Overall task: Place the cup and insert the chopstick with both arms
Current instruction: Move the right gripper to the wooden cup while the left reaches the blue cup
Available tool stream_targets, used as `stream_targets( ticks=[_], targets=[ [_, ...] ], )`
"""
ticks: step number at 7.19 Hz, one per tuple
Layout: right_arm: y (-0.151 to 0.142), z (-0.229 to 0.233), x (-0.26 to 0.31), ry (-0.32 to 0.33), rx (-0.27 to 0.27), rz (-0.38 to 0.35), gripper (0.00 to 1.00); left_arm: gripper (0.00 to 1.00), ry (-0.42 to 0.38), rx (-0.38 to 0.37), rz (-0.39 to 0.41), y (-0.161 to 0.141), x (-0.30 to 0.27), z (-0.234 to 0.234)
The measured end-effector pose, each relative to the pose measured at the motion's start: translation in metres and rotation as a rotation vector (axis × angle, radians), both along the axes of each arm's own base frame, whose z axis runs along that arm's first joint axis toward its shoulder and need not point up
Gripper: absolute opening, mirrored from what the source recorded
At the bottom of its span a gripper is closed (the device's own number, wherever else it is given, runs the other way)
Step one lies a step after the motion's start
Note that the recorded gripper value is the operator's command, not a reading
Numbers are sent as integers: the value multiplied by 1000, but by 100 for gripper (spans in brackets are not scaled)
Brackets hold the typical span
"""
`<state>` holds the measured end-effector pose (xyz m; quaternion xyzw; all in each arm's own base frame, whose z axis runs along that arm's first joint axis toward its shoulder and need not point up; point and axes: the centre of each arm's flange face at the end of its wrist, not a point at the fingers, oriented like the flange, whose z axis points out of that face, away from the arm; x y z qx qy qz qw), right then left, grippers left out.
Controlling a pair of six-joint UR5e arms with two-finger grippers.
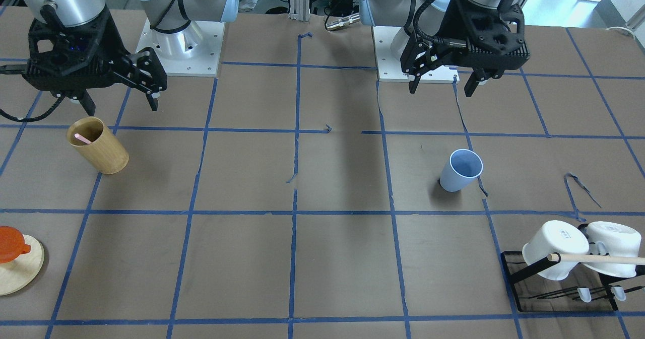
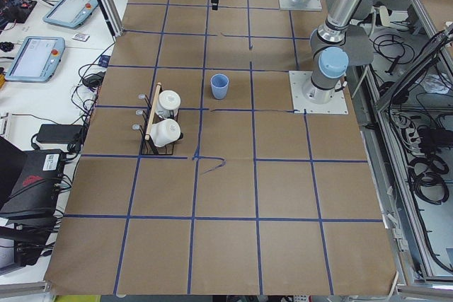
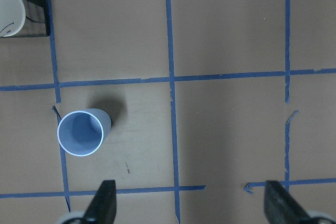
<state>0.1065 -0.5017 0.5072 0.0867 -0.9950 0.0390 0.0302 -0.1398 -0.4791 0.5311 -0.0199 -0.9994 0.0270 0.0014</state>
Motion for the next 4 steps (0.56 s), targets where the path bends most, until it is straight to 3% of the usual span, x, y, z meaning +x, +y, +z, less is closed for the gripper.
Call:
stream_targets(
  ticks=[2,4],
  targets=[
    [4,0,-14,11,3,13,100,100,0,-5,1,4,1,3],
    [3,-2,-25,17,7,48,100,100,0,56,16,6,10,-18]
  ],
)
